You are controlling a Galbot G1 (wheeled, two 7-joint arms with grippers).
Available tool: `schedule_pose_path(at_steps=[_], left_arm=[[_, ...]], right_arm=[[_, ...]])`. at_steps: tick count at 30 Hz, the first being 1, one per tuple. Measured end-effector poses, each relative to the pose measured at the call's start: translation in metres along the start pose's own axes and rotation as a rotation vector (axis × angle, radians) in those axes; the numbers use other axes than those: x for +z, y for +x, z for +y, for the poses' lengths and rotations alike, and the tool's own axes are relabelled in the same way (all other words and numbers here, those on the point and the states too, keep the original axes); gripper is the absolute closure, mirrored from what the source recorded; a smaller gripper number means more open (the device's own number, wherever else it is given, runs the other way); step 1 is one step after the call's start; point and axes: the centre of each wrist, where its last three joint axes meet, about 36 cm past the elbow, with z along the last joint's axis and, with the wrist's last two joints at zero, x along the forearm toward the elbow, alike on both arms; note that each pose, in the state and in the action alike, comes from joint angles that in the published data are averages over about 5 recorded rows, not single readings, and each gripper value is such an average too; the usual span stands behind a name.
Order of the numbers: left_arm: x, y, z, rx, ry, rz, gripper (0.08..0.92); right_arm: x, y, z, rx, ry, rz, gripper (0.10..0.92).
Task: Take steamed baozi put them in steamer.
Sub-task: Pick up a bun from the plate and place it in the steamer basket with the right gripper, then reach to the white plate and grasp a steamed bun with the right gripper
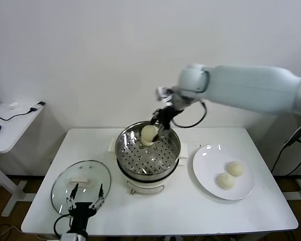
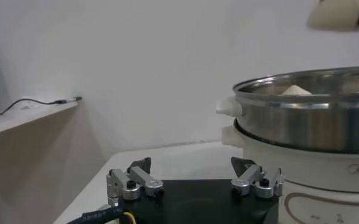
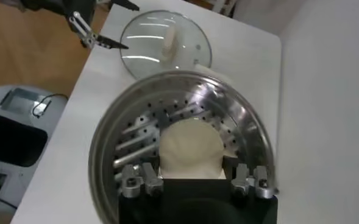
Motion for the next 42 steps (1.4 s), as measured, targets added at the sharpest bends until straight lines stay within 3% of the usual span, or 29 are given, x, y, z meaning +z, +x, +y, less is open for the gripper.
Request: schedule_pose_path(at_steps=[12,24,31,37,42], left_arm=[[0.0,-0.001,-0.002,-0.002,-0.002,0.002,0.177],[0.001,-0.005,-0.003,-0.006,0.0,0.002,0.177],[0.0,-0.004,-0.003,-0.007,0.003,0.004,0.177],[-0.002,-0.002,-0.004,-0.007,0.003,0.001,0.177],[-0.004,-0.002,-0.004,-0.006,0.002,-0.003,0.177]], right_arm=[[-0.032,-0.084,-0.002,0.009,-0.015,0.067,0.352],[-0.038,-0.125,-0.01,0.029,-0.023,0.084,0.335],[-0.036,-0.127,-0.013,0.034,-0.004,0.077,0.209],[-0.03,-0.105,-0.017,0.019,0.029,0.05,0.2],[-0.009,-0.056,-0.026,0.015,0.044,0.021,0.2]])
